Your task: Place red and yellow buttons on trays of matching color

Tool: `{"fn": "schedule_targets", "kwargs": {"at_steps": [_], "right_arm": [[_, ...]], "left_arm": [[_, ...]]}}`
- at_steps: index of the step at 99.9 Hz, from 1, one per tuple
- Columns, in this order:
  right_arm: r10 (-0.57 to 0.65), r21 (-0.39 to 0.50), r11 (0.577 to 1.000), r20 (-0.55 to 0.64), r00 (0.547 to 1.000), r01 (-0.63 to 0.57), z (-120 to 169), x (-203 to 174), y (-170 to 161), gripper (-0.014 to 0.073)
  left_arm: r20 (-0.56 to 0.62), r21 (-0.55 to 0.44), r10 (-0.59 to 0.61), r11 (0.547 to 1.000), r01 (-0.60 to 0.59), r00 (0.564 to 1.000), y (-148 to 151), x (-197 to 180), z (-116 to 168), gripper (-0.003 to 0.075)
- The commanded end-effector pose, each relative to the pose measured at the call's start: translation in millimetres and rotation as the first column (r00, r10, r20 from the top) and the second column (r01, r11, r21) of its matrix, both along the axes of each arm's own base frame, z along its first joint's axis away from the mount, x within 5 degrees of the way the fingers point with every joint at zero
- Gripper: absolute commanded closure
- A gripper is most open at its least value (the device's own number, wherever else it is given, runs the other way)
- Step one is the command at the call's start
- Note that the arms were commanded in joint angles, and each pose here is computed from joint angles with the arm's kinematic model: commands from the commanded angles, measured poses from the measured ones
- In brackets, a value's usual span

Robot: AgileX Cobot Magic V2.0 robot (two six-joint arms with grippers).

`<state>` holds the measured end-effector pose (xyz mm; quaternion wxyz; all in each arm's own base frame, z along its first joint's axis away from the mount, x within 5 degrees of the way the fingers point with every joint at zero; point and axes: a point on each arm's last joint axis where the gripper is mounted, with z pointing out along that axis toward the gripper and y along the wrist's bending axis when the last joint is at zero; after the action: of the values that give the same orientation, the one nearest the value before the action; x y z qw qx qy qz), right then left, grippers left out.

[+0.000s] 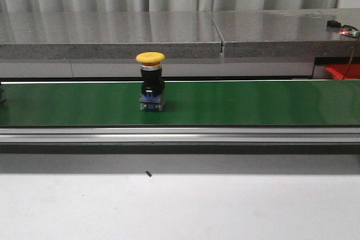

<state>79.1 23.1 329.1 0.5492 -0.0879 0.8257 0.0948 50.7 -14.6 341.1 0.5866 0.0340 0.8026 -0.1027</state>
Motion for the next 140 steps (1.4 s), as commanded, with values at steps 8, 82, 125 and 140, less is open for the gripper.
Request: {"fn": "schedule_targets", "kwargs": {"at_steps": [8, 82, 125, 140], "right_arm": [[-0.025, 0.019, 1.0, 0.08, 0.997, 0.024, 12, 2, -1, 0.0663], [-0.078, 0.056, 0.996, 0.195, 0.978, 0.069, 24, 5, -5, 0.0663], [-0.086, 0.061, 0.995, 0.21, 0.974, 0.075, 26, 5, -6, 0.0663], [-0.077, 0.076, 0.995, 0.19, 0.979, 0.063, 23, 5, -4, 0.0663]], "left_arm": [[0.079, -0.024, 0.0, 1.0, 0.001, 0.997, 1, -13, -5, 0.0454], [0.081, -0.024, 0.0, 1.0, 0.002, 0.997, 2, -19, -19, 0.0741], [0.081, -0.024, 0.0, 1.0, 0.002, 0.997, 2, -19, -19, 0.0741], [0.081, -0.024, 0.0, 1.0, 0.002, 0.997, 2, -19, -19, 0.0741]]}}
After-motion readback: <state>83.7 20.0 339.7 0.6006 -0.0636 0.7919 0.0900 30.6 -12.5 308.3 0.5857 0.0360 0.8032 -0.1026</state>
